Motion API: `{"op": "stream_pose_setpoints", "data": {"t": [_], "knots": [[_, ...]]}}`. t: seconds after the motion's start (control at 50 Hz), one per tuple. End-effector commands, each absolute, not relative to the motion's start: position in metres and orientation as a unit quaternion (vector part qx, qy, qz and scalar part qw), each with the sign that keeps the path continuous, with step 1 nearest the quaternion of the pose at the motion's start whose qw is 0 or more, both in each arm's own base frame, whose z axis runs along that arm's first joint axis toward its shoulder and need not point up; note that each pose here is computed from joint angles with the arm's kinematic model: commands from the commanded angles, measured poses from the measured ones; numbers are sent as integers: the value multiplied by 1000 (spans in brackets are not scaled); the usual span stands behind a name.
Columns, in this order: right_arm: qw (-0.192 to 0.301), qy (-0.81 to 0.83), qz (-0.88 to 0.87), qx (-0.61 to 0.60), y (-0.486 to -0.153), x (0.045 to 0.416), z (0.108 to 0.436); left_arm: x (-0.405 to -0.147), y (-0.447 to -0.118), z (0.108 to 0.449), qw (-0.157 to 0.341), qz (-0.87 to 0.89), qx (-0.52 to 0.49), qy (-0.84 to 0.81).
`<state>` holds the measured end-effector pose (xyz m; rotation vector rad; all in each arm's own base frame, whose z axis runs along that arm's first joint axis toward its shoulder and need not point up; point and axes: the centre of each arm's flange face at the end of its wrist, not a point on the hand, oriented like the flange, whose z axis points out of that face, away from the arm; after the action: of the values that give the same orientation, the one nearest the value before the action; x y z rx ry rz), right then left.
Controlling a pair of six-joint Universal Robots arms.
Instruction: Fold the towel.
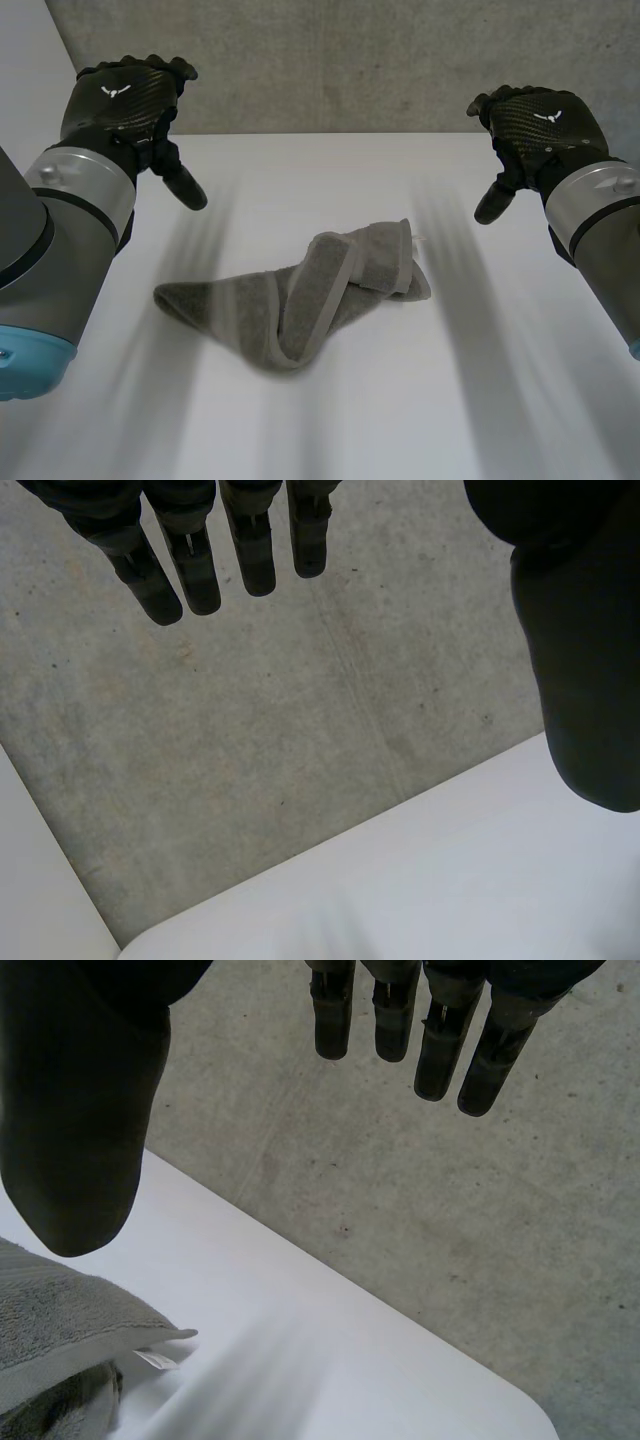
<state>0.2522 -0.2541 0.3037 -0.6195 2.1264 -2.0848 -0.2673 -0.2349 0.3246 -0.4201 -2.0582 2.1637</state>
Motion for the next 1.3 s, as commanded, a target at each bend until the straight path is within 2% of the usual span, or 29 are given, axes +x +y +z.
{"op": "stream_pose_setpoints", "data": {"t": [0.02,0.18,0.24,0.28,0.32,0.34,0.38,0.4,0.42,0.46,0.5,0.6,0.68,0.8,0.84,0.86,0.88,0.9,0.94,0.96,1.0,1.02,1.06,1.12,1.18,1.22,1.28,1.3], "knots": [[48,693,-691,-198,-258,251,305,-267,-235,325,62,715,-140,-682],[50,679,-705,-198,-261,252,307,-271,-230,319,69,709,-152,-685],[47,678,-702,-215,-261,256,301,-281,-226,304,91,693,-181,-692],[41,681,-692,-237,-264,260,291,-301,-225,279,121,666,-222,-702],[32,693,-657,-296,-273,272,257,-311,-228,266,132,656,-239,-704],[32,693,-656,-297,-273,272,257,-322,-231,253,139,647,-252,-706],[35,693,-631,-347,-275,290,230,-331,-234,241,142,638,-261,-710],[35,693,-631,-347,-275,291,230,-338,-234,232,145,632,-268,-713],[43,687,-623,-371,-271,306,219,-338,-234,232,145,632,-268,-713],[50,685,-615,-387,-269,320,208,-354,-240,209,150,616,-277,-722],[57,693,-597,-401,-272,337,180,-360,-245,198,150,611,-280,-725],[52,703,-584,-402,-280,348,155,-379,-249,169,153,596,-294,-732],[51,708,-582,-397,-281,353,147,-388,-244,153,152,585,-306,-736],[48,727,-588,-350,-288,347,152,-381,-247,161,130,596,-284,-739],[45,724,-597,-341,-291,343,162,-367,-252,189,110,622,-250,-734],[42,718,-609,-335,-291,337,180,-367,-252,189,110,622,-250,-734],[42,718,-609,-335,-291,337,180,-358,-254,202,101,633,-235,-730],[39,712,-618,-331,-287,330,197,-358,-254,203,101,634,-235,-730],[32,709,-619,-336,-284,322,207,-331,-261,227,84,650,-205,-727],[22,706,-616,-349,-280,313,213,-331,-261,227,84,650,-204,-727],[9,703,-608,-369,-275,305,215,-307,-260,243,72,659,-186,-725],[-3,701,-593,-396,-266,298,212,-307,-260,243,72,659,-186,-725],[-13,698,-578,-423,-257,291,208,-291,-251,245,69,659,-185,-726],[-31,693,-552,-462,-240,279,197,-285,-245,243,74,654,-192,-728],[-49,689,-532,-489,-230,270,192,-276,-230,226,89,626,-219,-744],[-57,683,-528,-501,-227,268,193,-273,-219,211,107,600,-245,-754],[-72,665,-534,-518,-228,268,204,-276,-219,214,122,601,-258,-746],[-78,650,-558,-510,-236,273,218,-276,-219,215,122,601,-258,-746]]}}
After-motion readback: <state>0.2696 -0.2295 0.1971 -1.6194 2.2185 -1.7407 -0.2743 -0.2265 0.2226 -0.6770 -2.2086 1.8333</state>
